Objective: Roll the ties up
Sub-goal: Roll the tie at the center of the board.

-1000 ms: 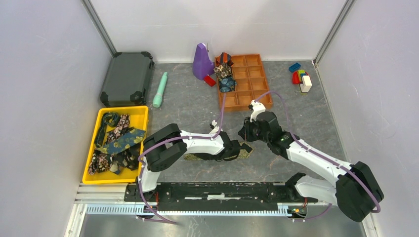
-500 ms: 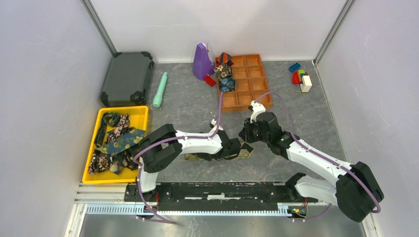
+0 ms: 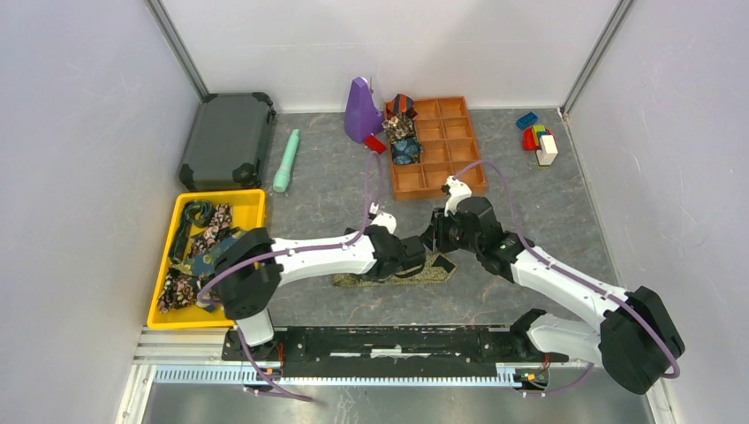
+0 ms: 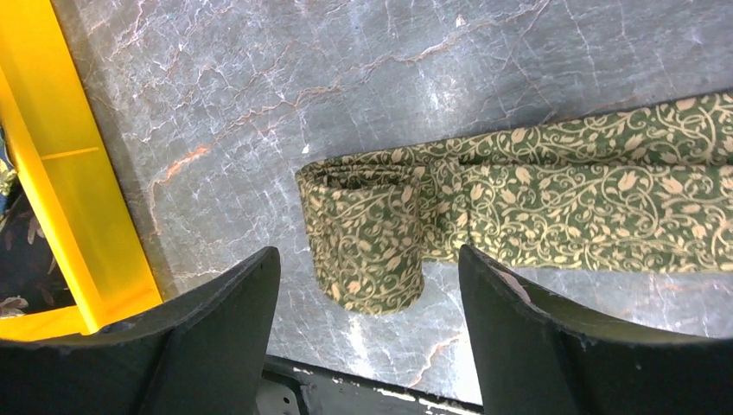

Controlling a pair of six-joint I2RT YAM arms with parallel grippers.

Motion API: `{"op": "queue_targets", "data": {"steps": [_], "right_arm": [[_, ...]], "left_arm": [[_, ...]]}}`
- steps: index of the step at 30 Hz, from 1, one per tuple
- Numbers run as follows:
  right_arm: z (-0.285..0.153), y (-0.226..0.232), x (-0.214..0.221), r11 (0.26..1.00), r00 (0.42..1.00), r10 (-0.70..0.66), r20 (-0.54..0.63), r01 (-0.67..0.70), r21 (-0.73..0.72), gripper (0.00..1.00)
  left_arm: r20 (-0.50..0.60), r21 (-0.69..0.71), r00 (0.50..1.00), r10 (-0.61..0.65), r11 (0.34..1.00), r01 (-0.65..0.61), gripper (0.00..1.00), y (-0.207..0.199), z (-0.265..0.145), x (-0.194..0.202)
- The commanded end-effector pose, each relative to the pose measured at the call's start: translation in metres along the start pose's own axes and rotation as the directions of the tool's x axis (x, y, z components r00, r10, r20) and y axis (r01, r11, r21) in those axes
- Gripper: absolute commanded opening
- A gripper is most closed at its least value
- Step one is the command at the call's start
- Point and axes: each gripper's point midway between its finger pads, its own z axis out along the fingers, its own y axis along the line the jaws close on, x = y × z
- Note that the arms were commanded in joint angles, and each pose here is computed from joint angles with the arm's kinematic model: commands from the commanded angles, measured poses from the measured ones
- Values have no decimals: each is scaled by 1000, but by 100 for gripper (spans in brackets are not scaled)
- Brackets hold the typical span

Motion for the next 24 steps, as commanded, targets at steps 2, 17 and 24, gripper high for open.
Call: {"op": "queue_targets", "data": {"steps": [2, 17, 24], "right_arm": [[4, 39, -20, 995, 999, 17, 40, -13, -97, 36], [41, 135, 13, 972, 998, 20, -55, -32, -233, 47], [57, 156, 32, 962, 990, 52, -129, -84, -260, 57]], "left_arm": [[36, 142, 998, -56, 989, 51, 83, 10, -18, -4], [-12, 466, 880, -475, 776, 425, 83, 68, -1, 13], [-40, 476, 855, -518, 743, 472, 82, 71, 11, 22]]}}
